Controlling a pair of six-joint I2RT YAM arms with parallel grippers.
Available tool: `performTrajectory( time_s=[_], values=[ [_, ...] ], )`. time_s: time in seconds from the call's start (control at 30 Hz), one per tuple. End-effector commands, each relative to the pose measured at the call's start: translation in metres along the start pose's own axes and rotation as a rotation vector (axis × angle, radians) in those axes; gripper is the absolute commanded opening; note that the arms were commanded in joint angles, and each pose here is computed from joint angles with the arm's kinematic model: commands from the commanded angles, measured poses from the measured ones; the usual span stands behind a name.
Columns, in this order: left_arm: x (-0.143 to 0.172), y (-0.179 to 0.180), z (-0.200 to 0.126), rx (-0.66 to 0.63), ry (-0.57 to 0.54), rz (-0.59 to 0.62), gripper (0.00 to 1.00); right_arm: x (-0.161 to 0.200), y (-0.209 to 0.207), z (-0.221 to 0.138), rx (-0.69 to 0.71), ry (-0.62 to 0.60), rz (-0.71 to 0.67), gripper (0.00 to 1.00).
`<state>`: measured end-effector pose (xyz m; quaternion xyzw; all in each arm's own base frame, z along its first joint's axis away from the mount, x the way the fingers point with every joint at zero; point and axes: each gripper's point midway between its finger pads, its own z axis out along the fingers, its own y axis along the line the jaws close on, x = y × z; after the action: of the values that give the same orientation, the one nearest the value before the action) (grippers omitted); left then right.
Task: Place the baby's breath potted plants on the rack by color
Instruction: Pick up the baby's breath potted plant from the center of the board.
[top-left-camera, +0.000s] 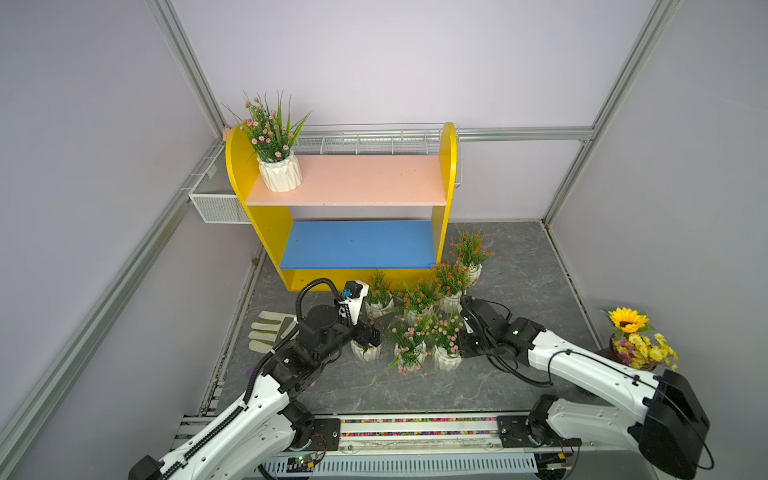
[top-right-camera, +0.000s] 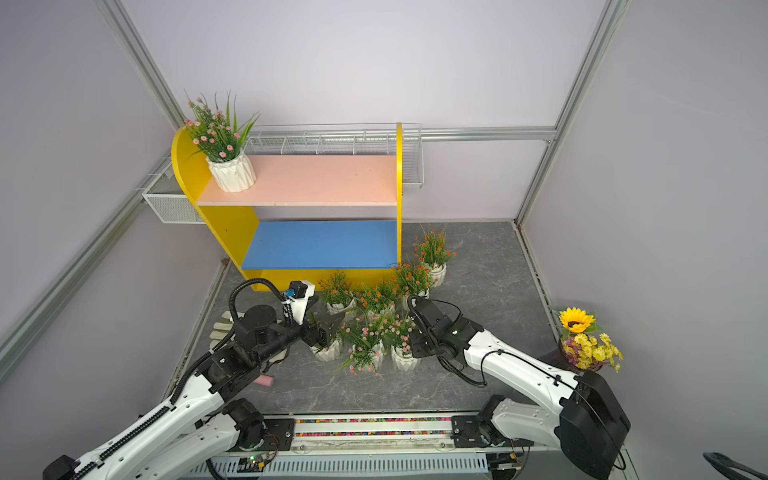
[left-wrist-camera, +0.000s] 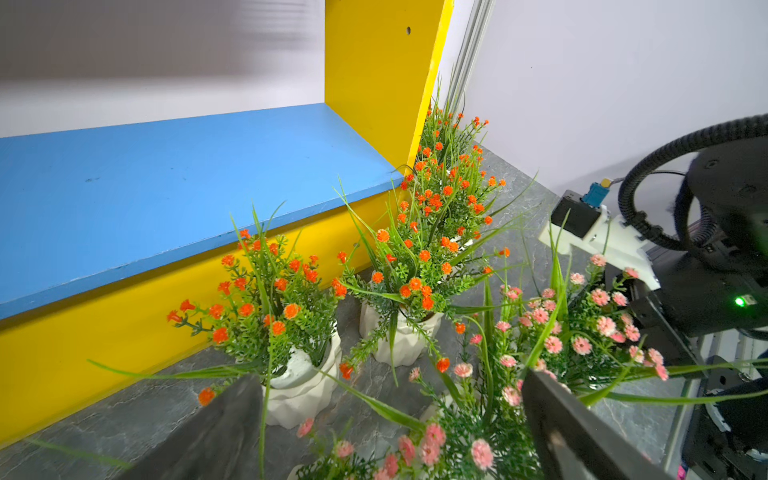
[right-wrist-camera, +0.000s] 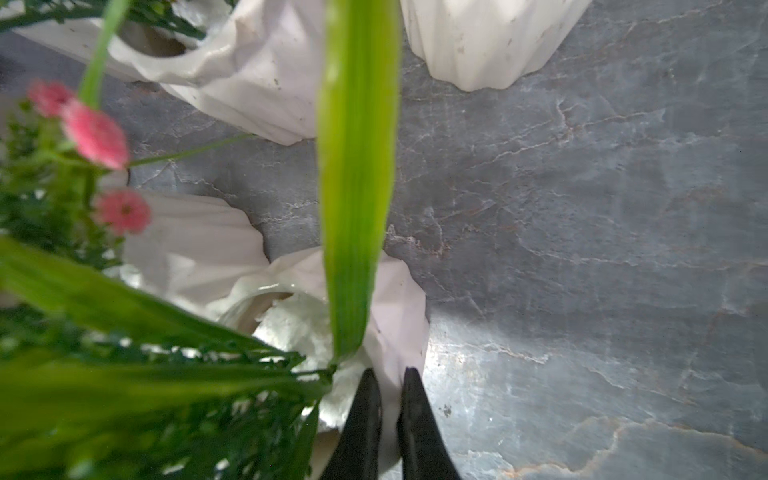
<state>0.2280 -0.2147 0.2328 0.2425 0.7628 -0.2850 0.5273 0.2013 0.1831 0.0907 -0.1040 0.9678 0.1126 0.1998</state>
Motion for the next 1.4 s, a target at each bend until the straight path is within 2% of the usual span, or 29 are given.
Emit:
performTrajectory(
  time_s=[0.0, 0.33, 0.53, 0.93, 1.13, 1.37],
  values=[
    [-0.024, -0.010, -0.003, 0.037, -0.056, -0.005, 1.00, -0.015, -0.004, -0.016, 0.014, -0.047, -0.003, 0.07],
    [-0.032, -0.029, -0.005, 0.105, -0.084, 0.017, 1.00, -0.030, -0.021, -0.037, -0.049, -0.091, 0.061, 0.07],
    [-0.024, -0.042, 0.005, 0.138, -0.060, 0.031, 0.99, -0.036, -0.034, -0.040, -0.063, -0.095, 0.099, 0.07],
    [-0.014, -0.106, 0.028, 0.265, -0.043, 0.104, 1.00, -0.049, -0.060, -0.048, -0.081, -0.107, 0.171, 0.07],
    [-0.010, -0.125, 0.043, 0.261, -0.045, 0.134, 1.00, -0.053, -0.063, -0.064, -0.094, -0.113, 0.171, 0.07],
    [-0.010, -0.137, 0.071, 0.241, -0.052, 0.101, 1.00, -0.063, -0.053, -0.092, -0.131, -0.134, 0.145, 0.07]
  ],
)
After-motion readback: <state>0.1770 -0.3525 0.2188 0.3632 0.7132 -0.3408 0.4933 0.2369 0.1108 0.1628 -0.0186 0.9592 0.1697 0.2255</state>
